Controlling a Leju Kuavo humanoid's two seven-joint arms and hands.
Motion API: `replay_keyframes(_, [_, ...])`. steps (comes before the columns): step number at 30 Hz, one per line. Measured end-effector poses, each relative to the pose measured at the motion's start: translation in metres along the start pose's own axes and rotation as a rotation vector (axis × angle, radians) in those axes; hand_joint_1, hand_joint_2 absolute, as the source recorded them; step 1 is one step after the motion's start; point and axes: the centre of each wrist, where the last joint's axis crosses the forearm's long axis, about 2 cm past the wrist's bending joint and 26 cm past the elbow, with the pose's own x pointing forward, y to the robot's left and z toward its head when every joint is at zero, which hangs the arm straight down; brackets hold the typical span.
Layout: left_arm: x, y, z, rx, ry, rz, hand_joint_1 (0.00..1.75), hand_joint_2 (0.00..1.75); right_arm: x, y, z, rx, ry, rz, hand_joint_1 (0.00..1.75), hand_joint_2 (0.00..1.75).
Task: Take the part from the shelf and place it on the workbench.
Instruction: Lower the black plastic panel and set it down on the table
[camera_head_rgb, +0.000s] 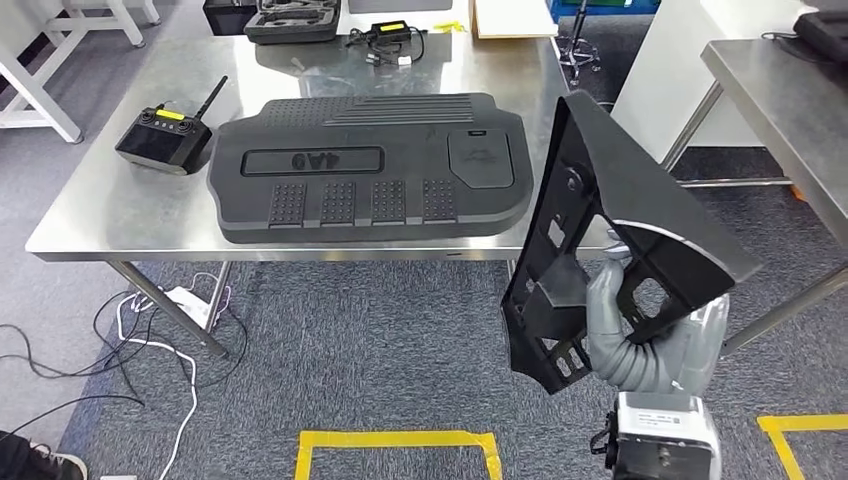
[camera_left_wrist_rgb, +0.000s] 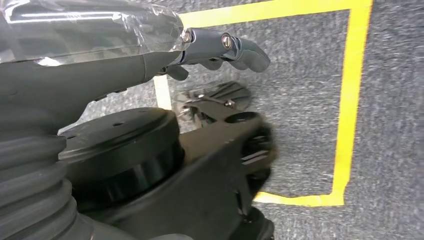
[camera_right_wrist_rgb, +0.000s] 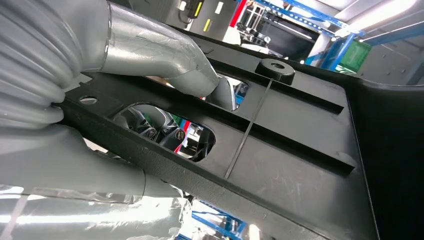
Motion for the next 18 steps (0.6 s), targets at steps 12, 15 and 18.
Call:
replay_keyframes(12, [0.0015, -0.0001, -0.0008, -0.003, -0.003, -0.001, 0.0, 1.75, 0.0003, 0.0002, -0.0018, 0.009, -0.021, -0.009, 1.75, 1.75])
replay_keyframes(15, [0.0018, -0.0006, -0.0009, -0.005, -0.002, -0.001, 0.0, 1.75, 0.0002, 0.0005, -0.0029, 0.009, -0.026, -0.012, 1.75, 1.75])
replay_keyframes(18, [0.0029, -0.0012, -0.0014, -0.009, -0.004, -0.003, 0.0, 1.75, -0.0002, 0.0007, -0.0053, 0.005, -0.031, -0.016, 1.75, 1.75])
